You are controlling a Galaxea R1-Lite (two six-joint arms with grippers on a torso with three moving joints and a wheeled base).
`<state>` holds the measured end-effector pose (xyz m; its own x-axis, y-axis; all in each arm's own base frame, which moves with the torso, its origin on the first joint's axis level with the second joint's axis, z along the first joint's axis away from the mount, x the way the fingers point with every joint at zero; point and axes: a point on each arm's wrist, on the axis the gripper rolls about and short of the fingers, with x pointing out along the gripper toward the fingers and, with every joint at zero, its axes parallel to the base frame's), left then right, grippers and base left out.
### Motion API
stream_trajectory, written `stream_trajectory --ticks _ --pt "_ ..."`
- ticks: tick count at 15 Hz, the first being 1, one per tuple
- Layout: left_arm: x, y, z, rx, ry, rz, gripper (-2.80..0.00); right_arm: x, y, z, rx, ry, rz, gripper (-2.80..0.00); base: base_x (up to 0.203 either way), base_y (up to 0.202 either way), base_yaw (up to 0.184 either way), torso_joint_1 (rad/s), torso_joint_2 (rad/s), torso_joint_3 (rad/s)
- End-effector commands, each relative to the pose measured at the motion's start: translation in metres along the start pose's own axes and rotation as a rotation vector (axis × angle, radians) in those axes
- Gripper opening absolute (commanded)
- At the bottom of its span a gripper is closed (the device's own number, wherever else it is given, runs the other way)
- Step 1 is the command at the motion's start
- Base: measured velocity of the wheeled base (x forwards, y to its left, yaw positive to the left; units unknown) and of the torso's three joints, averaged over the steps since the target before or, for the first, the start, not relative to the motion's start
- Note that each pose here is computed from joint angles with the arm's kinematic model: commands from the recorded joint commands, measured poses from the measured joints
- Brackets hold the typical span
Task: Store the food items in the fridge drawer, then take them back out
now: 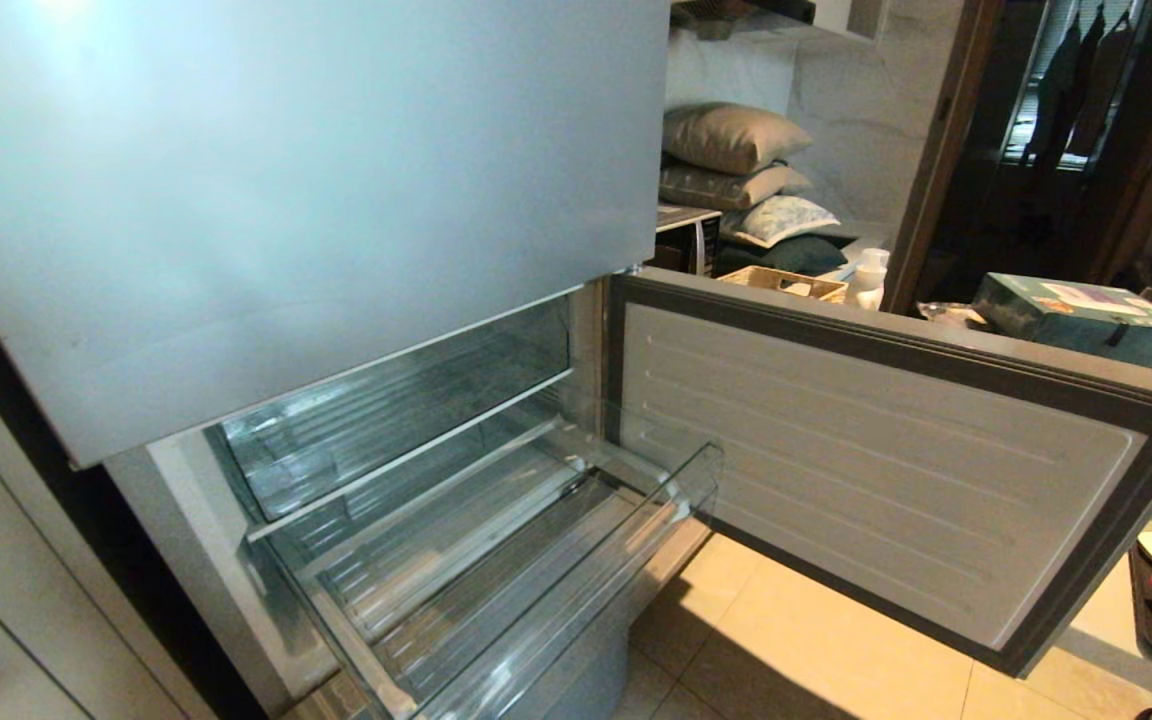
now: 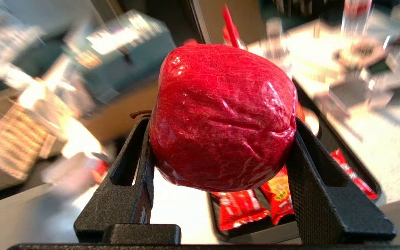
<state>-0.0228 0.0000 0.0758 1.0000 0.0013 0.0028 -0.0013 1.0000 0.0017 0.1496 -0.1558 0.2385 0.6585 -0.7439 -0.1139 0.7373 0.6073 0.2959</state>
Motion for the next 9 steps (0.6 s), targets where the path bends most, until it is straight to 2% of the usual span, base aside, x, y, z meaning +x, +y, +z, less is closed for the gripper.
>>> stream_trajectory --ticks 1,3,6,9 --pt "0.0 0.0 0.0 0.0 0.001 0.0 -2.8 0.06 -0.025 -0.035 0.011 0.177 -0.05 -2.8 0.0 0.0 0.0 0.0 0.0 0.0" --pt "0.0 0.0 0.0 0.0 0.003 0.0 -2.8 0.087 -0.034 -0.048 0.017 0.246 -0.029 -2.8 0.0 0.0 0.0 0.0 0.0 0.0" --pt "0.0 0.0 0.0 0.0 0.003 0.0 -2.8 0.125 -0.044 -0.074 -0.032 0.342 -0.007 -2.8 0.0 0.0 0.0 0.0 0.0 0.0" --pt "0.0 0.0 0.0 0.0 0.003 0.0 -2.8 0.158 -0.047 -0.083 -0.043 0.365 0.05 -2.8 0.0 0.0 0.0 0.0 0.0 0.0"
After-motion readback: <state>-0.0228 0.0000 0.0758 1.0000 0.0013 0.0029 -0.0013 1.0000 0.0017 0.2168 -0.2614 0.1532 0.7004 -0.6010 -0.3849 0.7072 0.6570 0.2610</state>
